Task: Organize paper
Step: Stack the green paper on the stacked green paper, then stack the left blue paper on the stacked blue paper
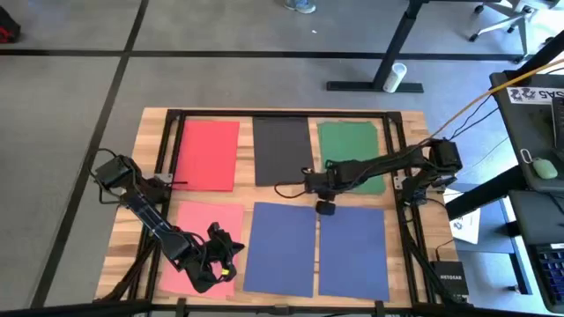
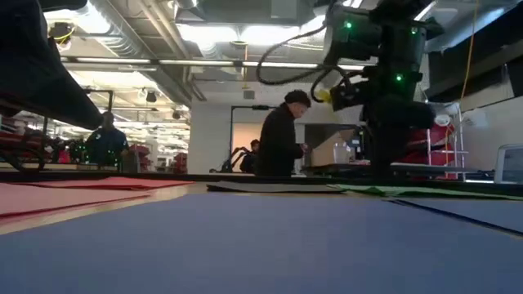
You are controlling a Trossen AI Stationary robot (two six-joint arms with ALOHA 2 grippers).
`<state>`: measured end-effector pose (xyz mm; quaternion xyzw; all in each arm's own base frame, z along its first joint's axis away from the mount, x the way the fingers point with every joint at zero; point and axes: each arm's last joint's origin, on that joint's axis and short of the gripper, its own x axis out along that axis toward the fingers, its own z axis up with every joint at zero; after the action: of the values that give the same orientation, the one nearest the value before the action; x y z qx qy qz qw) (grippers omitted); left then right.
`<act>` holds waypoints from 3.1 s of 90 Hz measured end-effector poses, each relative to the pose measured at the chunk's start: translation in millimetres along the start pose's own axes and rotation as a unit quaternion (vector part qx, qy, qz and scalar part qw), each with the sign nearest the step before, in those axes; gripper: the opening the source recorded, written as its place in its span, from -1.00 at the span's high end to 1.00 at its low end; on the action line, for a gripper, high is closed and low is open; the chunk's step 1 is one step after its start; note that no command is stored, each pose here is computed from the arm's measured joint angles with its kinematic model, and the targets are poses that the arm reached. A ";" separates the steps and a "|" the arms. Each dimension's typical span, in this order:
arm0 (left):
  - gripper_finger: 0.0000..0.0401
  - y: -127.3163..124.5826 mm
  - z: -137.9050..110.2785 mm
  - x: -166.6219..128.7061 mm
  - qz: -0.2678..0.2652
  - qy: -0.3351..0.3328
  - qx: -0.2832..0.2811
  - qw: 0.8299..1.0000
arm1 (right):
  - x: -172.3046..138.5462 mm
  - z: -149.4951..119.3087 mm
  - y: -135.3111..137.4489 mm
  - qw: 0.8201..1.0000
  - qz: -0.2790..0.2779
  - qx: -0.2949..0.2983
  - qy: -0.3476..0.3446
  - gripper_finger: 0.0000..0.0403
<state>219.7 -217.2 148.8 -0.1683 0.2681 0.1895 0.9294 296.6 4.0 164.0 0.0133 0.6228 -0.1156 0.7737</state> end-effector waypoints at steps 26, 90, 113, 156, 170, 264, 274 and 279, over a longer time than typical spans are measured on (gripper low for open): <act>1.00 0.2 -0.1 0.0 0.001 0.000 0.002 1.000 | 4.2 9.4 -19.1 1.000 0.005 0.017 -0.025 0.96; 1.00 0.3 -0.1 0.0 0.001 0.002 0.005 1.000 | 21.9 -11.6 -28.2 0.998 0.035 0.040 0.025 1.00; 1.00 0.2 -0.1 0.0 0.001 0.002 0.005 1.000 | 21.8 -12.4 -27.2 0.998 0.042 0.042 0.029 1.00; 1.00 0.2 -0.2 0.0 0.001 0.002 0.005 1.000 | -1.0 -17.8 -19.0 0.995 0.045 0.026 0.080 1.00; 1.00 0.2 -0.2 0.0 0.001 0.002 0.004 1.000 | 10.4 -28.7 -23.5 0.995 0.014 0.033 0.092 1.00; 1.00 0.2 -0.2 0.0 0.000 0.003 0.007 1.000 | -18.0 -25.8 -23.7 0.992 0.066 0.053 0.093 1.00; 1.00 0.2 -0.2 0.0 0.000 0.003 0.007 1.000 | -33.1 -25.2 -2.2 0.986 0.115 0.039 0.117 1.00; 1.00 0.2 -0.2 0.0 0.000 0.003 0.007 1.000 | -40.2 -26.2 13.1 0.982 0.138 0.030 0.123 1.00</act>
<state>219.5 -217.1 148.6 -0.1625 0.2720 0.1875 0.9298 266.1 27.5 195.4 0.1360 0.7016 -0.0238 0.6990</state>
